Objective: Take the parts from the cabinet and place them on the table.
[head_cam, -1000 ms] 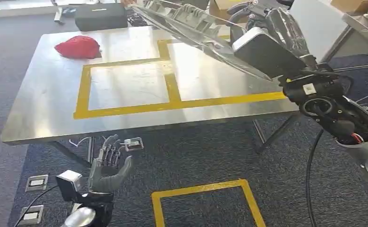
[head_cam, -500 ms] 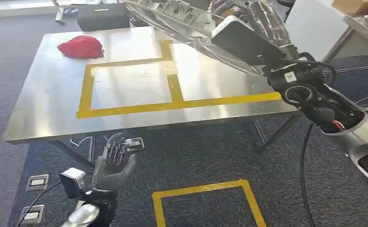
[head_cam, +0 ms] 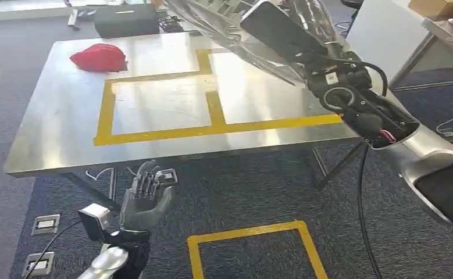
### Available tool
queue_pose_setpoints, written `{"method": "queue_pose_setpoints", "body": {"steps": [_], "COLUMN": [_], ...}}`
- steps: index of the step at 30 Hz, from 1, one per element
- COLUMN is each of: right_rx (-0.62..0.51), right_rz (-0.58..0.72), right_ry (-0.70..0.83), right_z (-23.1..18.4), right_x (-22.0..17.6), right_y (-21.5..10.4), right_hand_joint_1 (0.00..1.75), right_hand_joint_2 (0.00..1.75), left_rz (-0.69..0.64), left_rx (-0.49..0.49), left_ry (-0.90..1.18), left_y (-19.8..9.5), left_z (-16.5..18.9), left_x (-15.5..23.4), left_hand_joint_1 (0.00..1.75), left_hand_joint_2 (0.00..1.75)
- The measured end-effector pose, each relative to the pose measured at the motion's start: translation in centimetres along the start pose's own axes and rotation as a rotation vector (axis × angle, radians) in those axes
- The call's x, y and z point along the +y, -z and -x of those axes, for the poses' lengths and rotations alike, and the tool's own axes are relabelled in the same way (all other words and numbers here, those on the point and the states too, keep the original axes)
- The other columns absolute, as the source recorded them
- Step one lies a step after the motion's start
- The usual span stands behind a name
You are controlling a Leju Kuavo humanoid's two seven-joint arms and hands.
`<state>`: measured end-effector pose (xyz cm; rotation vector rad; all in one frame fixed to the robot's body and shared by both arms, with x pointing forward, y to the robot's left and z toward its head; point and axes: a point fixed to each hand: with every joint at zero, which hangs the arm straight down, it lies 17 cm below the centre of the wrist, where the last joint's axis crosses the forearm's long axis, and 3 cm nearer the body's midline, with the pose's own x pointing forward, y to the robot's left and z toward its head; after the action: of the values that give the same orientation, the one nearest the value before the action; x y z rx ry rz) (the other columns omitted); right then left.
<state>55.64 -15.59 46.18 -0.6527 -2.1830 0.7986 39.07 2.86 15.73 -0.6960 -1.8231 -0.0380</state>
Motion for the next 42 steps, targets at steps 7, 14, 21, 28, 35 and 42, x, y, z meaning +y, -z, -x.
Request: {"method": "queue_pose_setpoints", "body": {"steps": [7,14,21,28,35,42], "right_rx": [0.026,0.022,0.029,0.032,0.031,0.026], "right_rz": [-0.016,-0.022,-0.037,-0.044,-0.047,-0.047], "right_ry": [0.013,0.014,0.019,0.018,0.014,-0.001], "right_z": [0.8,0.8,0.9,1.1,1.1,1.0], "right_x": [0.9,1.5,2.4,3.0,3.2,3.3], "right_y": [0.2,0.7,0.8,0.8,0.8,0.8], "right_hand_joint_1": [1.75,1.75,1.75,1.75,1.75,1.75], "right_hand_joint_2": [1.75,1.75,1.75,1.75,1.75,1.75], "left_rz": [-0.002,-0.008,-0.015,-0.018,-0.018,-0.01], "left_rx": [0.011,0.017,0.022,0.027,0.028,0.026], "left_ry": [0.005,0.008,0.013,0.013,0.013,0.013], "left_y": [0.3,0.2,0.2,0.1,0.1,0.1], "left_z": [0.3,0.5,0.6,0.8,0.8,0.8], "left_x": [0.1,0.3,0.5,0.7,0.7,0.5], "left_hand_joint_1": [0.0,0.0,0.0,0.0,0.0,0.0], "left_hand_joint_2": [1.75,1.75,1.75,1.75,1.75,1.75]}}
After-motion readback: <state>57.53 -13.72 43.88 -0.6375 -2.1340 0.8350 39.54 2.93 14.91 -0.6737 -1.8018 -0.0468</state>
